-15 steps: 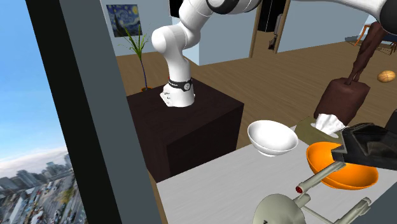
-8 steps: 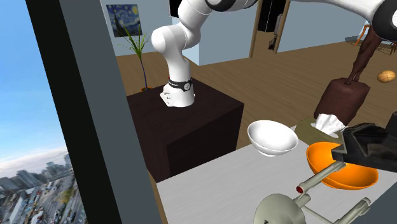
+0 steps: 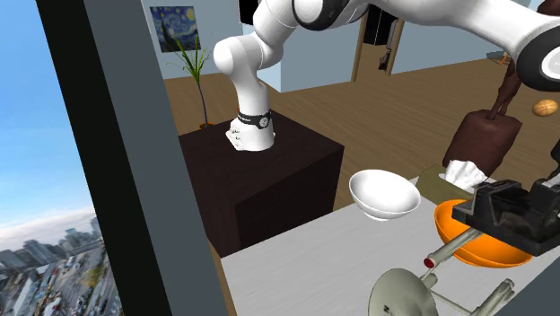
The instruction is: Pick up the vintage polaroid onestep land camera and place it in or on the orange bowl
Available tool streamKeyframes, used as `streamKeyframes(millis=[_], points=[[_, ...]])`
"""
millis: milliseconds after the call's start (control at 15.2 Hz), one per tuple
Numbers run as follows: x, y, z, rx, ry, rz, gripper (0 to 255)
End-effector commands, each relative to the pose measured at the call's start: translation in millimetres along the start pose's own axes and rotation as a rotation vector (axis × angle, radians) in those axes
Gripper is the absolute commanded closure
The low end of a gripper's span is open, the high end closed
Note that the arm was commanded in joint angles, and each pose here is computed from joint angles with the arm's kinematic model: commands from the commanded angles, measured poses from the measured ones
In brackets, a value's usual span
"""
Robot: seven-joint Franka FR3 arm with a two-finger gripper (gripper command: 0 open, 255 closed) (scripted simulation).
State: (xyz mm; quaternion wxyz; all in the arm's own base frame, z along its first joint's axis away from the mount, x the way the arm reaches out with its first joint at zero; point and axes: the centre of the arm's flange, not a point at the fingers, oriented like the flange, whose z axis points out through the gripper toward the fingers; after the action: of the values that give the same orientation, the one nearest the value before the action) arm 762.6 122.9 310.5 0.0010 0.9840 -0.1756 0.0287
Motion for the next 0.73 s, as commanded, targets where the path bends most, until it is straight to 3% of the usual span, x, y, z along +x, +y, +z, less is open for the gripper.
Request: streamKeyframes(millis=[0, 132, 198, 528, 660], points=[[-1, 10, 37, -0.024, -0.043, -0.105, 255], [-1, 10, 37, -0.024, -0.043, -0.105, 255], [-5, 9, 37, -0.024, -0.043, -0.105, 0], [-1, 10, 37, -0.024, -0.043, -0.105, 0], [0, 9, 11, -0.024, -0.043, -0.105, 0]])
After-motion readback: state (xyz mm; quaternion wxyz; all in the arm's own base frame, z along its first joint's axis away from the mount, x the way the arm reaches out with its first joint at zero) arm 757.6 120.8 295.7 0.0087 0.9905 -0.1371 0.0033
